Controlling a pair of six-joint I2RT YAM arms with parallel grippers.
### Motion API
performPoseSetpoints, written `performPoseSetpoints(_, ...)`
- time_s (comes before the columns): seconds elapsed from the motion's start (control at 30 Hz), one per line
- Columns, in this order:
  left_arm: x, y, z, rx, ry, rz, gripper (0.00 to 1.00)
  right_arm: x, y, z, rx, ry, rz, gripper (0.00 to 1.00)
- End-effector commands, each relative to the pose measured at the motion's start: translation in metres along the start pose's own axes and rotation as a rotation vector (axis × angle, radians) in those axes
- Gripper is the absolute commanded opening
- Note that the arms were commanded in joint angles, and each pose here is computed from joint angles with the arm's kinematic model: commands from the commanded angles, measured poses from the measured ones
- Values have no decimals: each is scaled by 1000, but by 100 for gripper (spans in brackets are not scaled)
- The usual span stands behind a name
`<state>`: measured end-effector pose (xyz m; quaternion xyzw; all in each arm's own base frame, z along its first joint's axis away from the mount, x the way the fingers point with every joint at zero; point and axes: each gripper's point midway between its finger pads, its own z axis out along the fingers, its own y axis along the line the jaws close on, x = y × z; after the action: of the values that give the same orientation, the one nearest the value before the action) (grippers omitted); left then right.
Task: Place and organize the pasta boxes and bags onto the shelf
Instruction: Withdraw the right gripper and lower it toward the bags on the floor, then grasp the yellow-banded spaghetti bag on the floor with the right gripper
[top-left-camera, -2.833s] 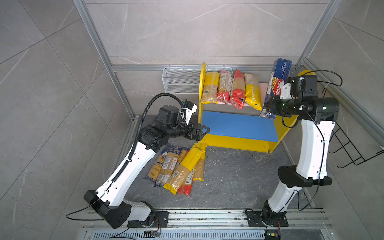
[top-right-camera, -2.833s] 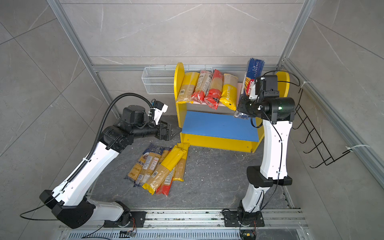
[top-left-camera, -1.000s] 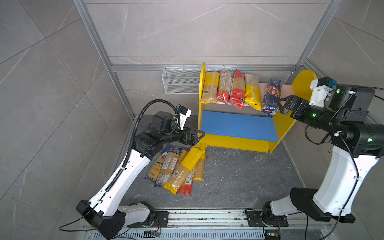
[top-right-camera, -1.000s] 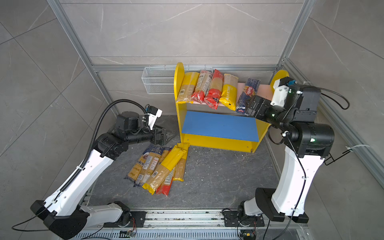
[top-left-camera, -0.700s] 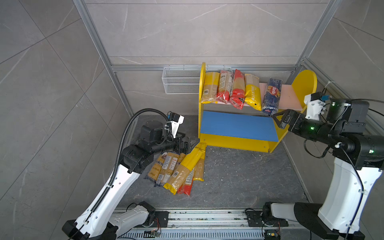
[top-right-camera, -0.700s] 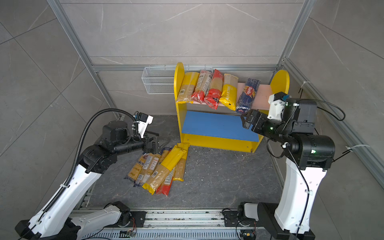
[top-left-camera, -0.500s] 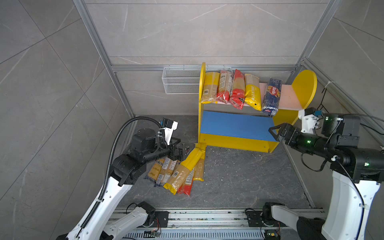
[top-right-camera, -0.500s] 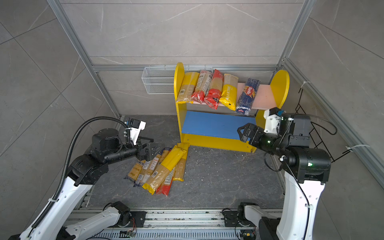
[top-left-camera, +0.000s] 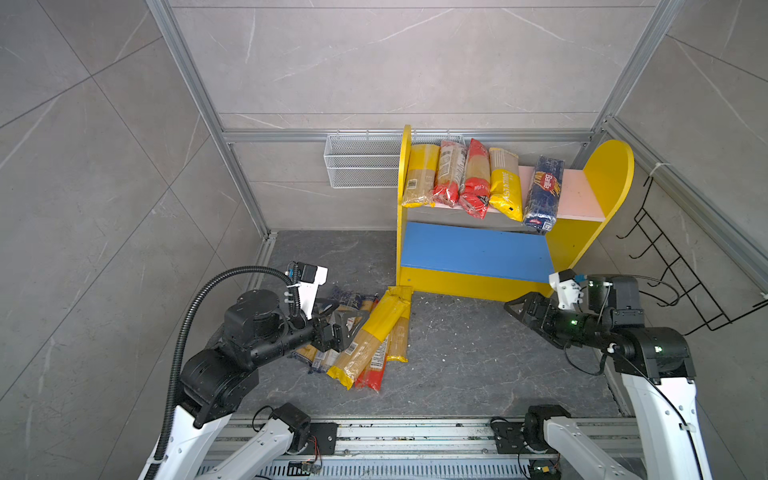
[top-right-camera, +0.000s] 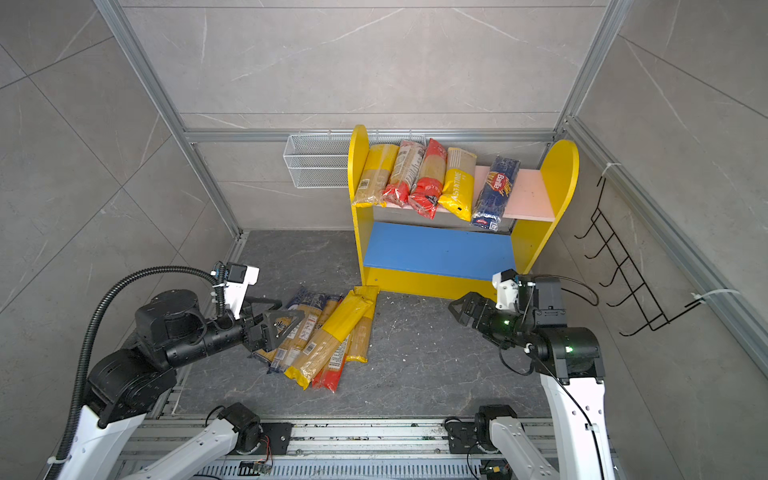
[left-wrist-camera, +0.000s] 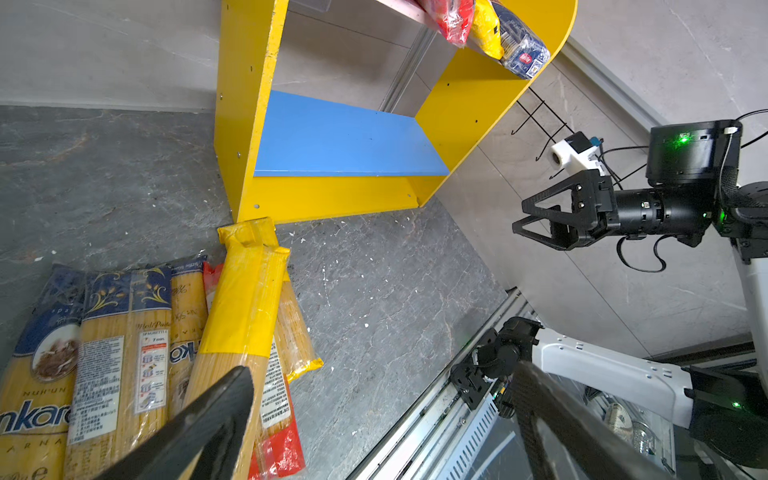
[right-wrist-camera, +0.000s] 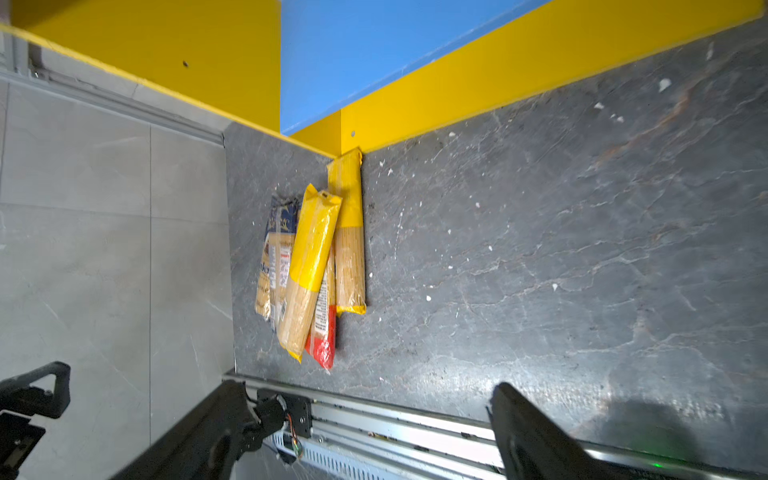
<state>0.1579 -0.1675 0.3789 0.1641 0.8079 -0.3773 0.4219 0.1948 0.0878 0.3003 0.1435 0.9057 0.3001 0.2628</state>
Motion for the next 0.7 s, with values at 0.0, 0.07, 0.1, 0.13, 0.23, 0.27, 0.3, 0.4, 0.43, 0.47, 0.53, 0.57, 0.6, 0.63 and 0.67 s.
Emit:
performPoseSetpoints(0.0, -4, 2, -9, -30, -19, -24, 100, 0, 9, 23, 3, 12, -29, 95)
performPoseSetpoints(0.07, -5, 3, -11, -38, -29, -32, 100, 7, 16, 46, 32, 59, -67, 95)
performPoseSetpoints(0.1, -5, 4, -12, -45, -33, -35, 100, 13, 22, 59, 44, 88, -96, 95)
performPoseSetpoints(0.13, -5, 5, -13, -52, -36, -38, 100, 17, 28, 71, 56, 106, -125, 95)
performPoseSetpoints(0.23, -4, 10, -16, -79, -46, -47, 100, 37, 49, 112, 106, 181, -214, 96)
performPoseSetpoints(0.27, -3, 12, -17, -88, -49, -52, 100, 45, 55, 126, 124, 208, -231, 96)
performPoseSetpoints(0.3, -3, 13, -19, -100, -54, -55, 100, 51, 61, 140, 131, 229, -240, 97)
performPoseSetpoints(0.4, 0, 18, -26, -131, -72, -66, 100, 68, 77, 177, 119, 273, -229, 99)
performPoseSetpoints(0.43, 0, 20, -29, -141, -78, -69, 100, 73, 83, 187, 101, 286, -219, 99)
performPoseSetpoints(0.47, 1, 22, -32, -154, -84, -71, 100, 81, 89, 198, 85, 305, -207, 99)
performPoseSetpoints(0.53, 3, 25, -39, -178, -96, -77, 100, 98, 103, 217, 33, 344, -179, 100)
performPoseSetpoints(0.57, 4, 27, -42, -191, -103, -78, 100, 110, 111, 228, -1, 375, -167, 99)
performPoseSetpoints(0.6, 5, 28, -45, -199, -110, -83, 100, 122, 119, 237, -33, 403, -155, 100)
performPoseSetpoints(0.63, 5, 29, -47, -206, -115, -86, 100, 133, 126, 245, -58, 428, -150, 100)
performPoseSetpoints(0.67, 6, 30, -49, -214, -121, -89, 100, 146, 131, 254, -78, 458, -146, 100)
